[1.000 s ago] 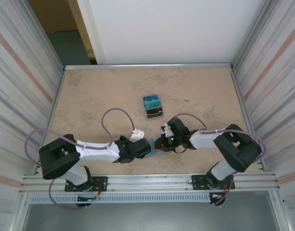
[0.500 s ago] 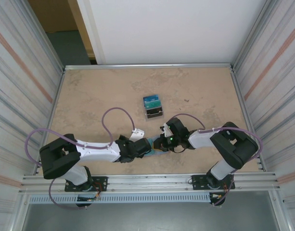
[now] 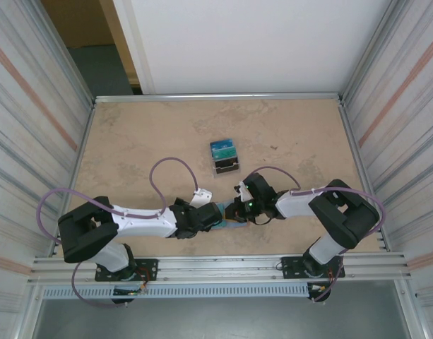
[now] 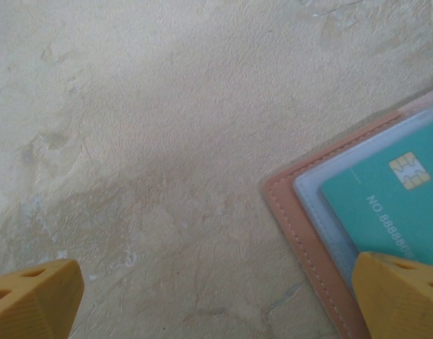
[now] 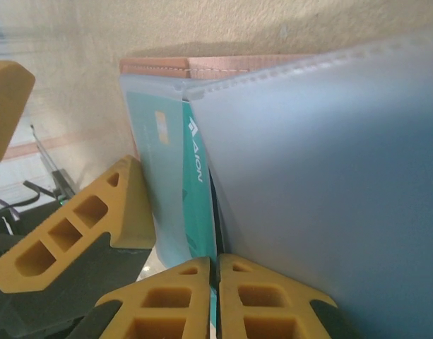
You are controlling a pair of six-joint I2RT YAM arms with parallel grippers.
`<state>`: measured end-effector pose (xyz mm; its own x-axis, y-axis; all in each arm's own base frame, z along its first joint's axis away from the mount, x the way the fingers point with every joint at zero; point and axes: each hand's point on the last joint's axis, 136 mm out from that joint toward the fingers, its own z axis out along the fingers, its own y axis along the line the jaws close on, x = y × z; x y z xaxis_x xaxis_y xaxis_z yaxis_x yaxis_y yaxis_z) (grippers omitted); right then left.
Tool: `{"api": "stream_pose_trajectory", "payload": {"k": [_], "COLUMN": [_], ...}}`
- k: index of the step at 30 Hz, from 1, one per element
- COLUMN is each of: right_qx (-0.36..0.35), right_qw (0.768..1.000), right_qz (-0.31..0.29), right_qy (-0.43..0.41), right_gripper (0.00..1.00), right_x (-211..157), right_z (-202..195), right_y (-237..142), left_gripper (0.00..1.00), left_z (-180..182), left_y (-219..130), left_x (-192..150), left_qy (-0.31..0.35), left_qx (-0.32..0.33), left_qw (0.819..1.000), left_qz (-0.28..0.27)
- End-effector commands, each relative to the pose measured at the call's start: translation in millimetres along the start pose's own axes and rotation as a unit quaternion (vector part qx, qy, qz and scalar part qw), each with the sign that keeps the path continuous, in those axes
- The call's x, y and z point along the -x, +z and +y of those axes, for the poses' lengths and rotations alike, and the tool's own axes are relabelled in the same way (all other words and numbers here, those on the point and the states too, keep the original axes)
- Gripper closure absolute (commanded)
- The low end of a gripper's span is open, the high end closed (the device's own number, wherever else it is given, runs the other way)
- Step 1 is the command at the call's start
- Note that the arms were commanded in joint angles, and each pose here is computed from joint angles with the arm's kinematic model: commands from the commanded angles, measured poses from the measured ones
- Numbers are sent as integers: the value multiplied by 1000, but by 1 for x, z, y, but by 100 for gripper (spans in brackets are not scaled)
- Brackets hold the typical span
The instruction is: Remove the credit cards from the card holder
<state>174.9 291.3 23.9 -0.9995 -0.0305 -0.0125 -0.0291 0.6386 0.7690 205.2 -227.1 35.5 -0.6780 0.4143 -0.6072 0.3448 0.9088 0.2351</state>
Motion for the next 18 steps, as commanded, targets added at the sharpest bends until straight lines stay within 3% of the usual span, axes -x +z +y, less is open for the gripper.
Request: {"api": "stream_pose_trajectory", "payload": {"k": [1,5,18], "right_qx": [3,-15,-93], "right_qw": [999,999,994], "right_qz": [-3,-13,-33], "right_qy": [-33,-38,-50], "right_gripper": [94,100,100], "right_x": [1,2,9], "right_z": [15,12,-6], "right_y": [-1,-7,-34], "left_gripper": [1,1,1], "left_z": [-6,-5,4], "left_y": [4,3,4], "left_x": [-14,-15,-17], "left_qy": [21,19,5], "left_qx": [-8,-7,0], "left_qw": [999,999,999], "left_qz": [29,30,34]}}
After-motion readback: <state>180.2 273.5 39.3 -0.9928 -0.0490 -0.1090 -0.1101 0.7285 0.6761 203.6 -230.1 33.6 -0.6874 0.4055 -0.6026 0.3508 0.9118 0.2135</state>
